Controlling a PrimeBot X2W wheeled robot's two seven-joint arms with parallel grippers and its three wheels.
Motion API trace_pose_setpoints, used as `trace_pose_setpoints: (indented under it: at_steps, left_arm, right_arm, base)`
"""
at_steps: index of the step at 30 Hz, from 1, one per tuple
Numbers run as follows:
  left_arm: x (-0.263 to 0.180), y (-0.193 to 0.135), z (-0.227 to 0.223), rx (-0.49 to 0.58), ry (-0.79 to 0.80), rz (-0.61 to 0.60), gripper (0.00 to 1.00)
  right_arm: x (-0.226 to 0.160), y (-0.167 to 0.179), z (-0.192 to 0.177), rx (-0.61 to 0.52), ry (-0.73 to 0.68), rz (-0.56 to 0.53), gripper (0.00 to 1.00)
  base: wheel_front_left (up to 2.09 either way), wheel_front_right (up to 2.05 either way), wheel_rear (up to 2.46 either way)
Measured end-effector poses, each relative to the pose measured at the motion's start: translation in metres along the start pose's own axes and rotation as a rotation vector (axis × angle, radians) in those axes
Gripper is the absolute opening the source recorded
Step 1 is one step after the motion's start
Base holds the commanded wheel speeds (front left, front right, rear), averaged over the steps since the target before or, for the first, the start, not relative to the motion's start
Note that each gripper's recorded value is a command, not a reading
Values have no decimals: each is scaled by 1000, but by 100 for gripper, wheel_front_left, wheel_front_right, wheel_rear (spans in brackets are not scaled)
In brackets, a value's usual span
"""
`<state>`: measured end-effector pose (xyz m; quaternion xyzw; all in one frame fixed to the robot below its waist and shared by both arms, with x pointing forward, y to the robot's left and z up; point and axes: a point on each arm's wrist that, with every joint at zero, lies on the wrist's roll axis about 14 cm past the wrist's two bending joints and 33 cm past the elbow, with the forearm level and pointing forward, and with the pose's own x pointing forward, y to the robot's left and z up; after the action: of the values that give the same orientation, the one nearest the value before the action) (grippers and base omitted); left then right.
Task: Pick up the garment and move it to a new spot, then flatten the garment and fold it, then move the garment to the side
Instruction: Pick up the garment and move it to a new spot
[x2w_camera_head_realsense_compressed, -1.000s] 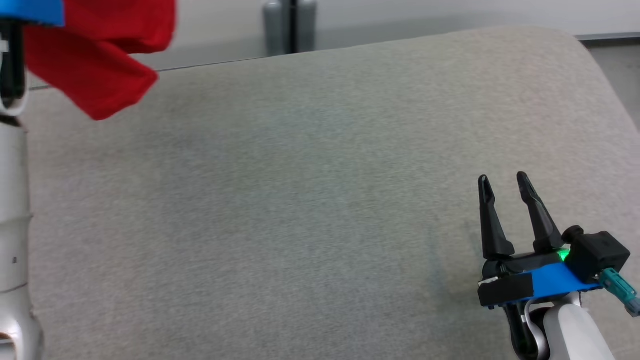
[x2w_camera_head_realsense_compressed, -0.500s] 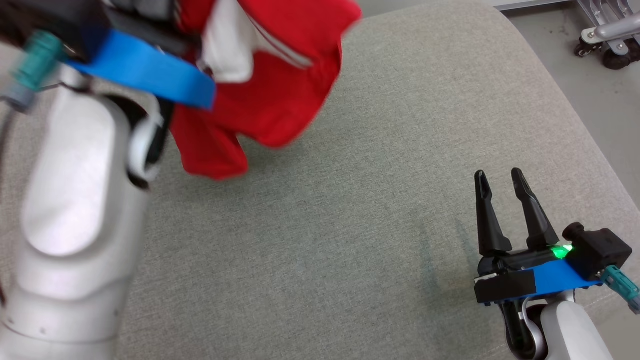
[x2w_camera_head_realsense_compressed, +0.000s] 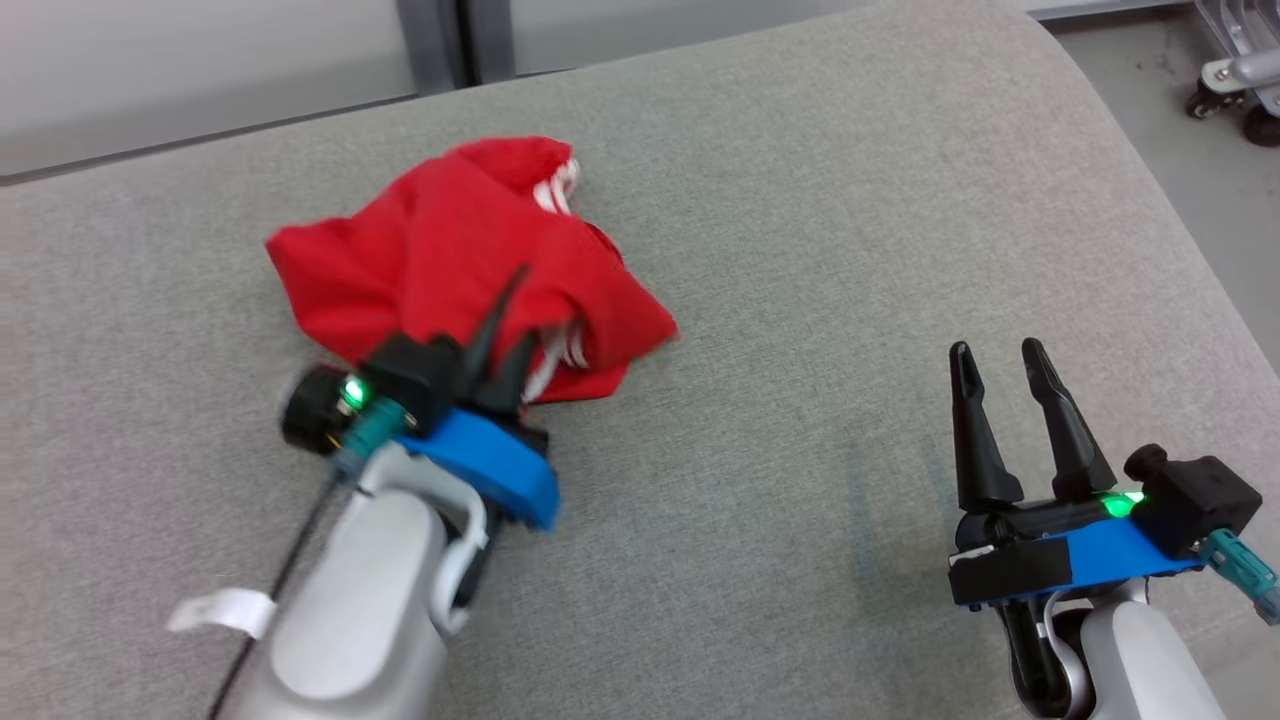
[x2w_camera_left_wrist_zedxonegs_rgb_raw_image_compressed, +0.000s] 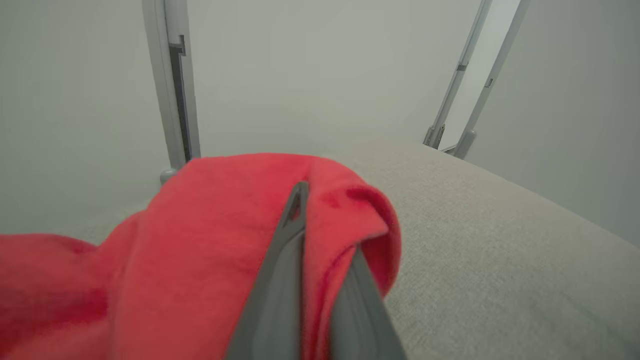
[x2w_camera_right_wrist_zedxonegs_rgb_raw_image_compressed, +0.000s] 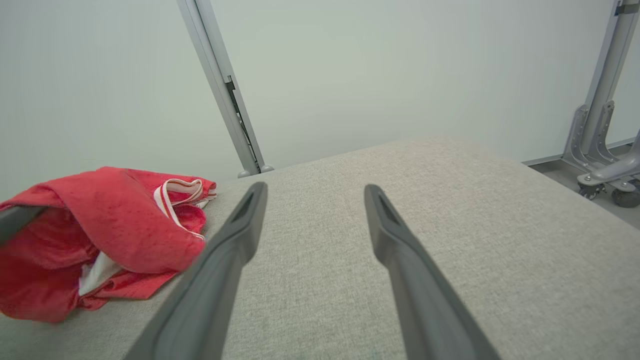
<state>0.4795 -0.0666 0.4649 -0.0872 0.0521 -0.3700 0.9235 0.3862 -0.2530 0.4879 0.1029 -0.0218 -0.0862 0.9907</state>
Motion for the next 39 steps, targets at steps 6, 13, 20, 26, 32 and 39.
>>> trace_pose_setpoints:
  at_steps: [6, 13, 20, 26, 32, 39]
  left_arm:
    - [-25, -39, -40, -25, 113, -67, 100]
    - [-34, -52, -12, 4, 26, -79, 100]
    - [-51, -29, 45, 53, -131, 37, 100]
    - [-91, 30, 76, 87, -223, 250, 100]
    - [-140, 75, 88, 113, -266, 433, 100]
    - [-198, 108, 86, 132, -272, 621, 100]
  right_arm:
    - [1, 9, -1, 0, 1, 28, 100]
    - [-3, 22, -1, -3, 1, 68, 100]
    - [-9, 34, 4, -3, -12, 104, 100]
    - [-9, 46, 3, -6, -10, 140, 100]
    - [-8, 56, -1, -8, -1, 169, 100]
    - [-7, 68, -3, -10, 4, 203, 100]
  base:
    - [0, 0, 0]
    - [0, 0, 0]
    - [0, 0, 0]
    - [0, 0, 0]
    - [0, 0, 0]
    - [0, 0, 0]
